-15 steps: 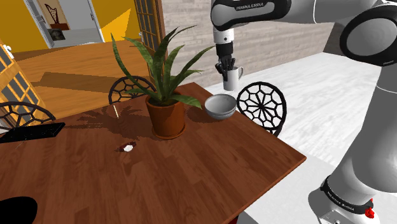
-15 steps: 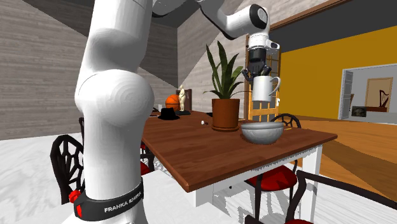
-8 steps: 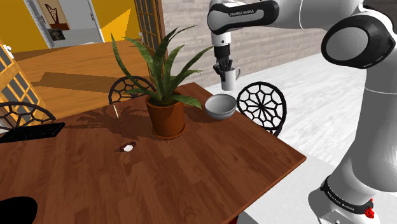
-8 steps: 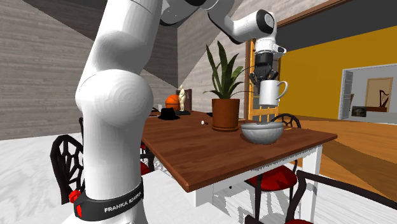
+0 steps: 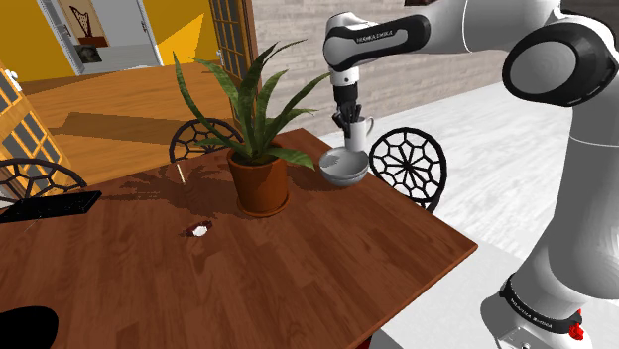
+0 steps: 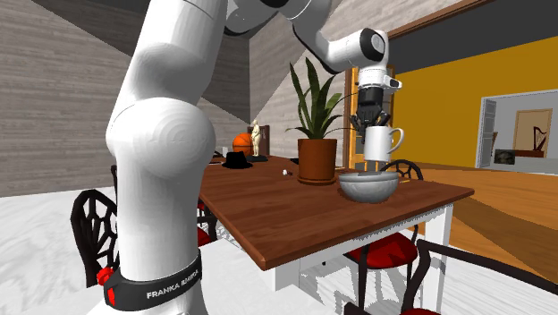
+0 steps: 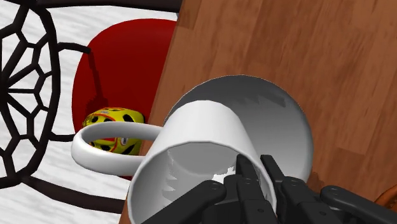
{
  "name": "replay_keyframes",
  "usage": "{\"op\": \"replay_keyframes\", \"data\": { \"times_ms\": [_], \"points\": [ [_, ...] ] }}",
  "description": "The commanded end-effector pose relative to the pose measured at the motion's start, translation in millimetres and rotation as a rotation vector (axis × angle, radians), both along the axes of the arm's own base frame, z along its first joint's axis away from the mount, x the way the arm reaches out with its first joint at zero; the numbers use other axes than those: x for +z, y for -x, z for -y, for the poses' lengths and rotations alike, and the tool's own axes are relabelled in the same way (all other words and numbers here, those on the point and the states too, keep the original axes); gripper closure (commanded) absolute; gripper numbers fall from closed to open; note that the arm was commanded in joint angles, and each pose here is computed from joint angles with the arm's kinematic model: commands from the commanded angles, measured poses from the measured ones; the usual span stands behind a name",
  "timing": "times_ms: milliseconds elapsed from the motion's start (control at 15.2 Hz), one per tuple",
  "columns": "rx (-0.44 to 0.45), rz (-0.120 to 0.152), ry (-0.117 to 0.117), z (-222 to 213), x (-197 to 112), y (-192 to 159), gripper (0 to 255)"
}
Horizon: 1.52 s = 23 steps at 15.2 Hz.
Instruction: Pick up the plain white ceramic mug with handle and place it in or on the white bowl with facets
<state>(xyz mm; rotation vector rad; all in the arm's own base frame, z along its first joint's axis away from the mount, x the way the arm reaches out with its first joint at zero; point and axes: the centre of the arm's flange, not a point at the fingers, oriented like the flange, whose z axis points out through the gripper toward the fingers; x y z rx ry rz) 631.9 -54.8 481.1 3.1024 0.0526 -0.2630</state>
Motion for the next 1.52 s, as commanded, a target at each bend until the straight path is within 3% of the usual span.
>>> {"op": "replay_keyframes", "data": {
  "times_ms": [0,198,726,792,1122,1386,1452],
  "points": [
    [0.0,0.0,0.0,-0.4,-12.2,-0.2,255],
    [0.0,0.0,0.0,-0.4,-32.6,-0.2,255],
    [0.0,0.0,0.0,-0.4,-32.6,-0.2,255],
    [0.0,0.0,0.0,-0.4,-32.6,-0.2,0],
    [0.0,0.0,0.0,-0.4,-32.6,-0.2,0],
    [0.0,0.0,0.0,-1.9,16.6,-8.5,0],
    [0.0,0.0,0.0,-1.9,16.6,-8.5,0]
  ]
}}
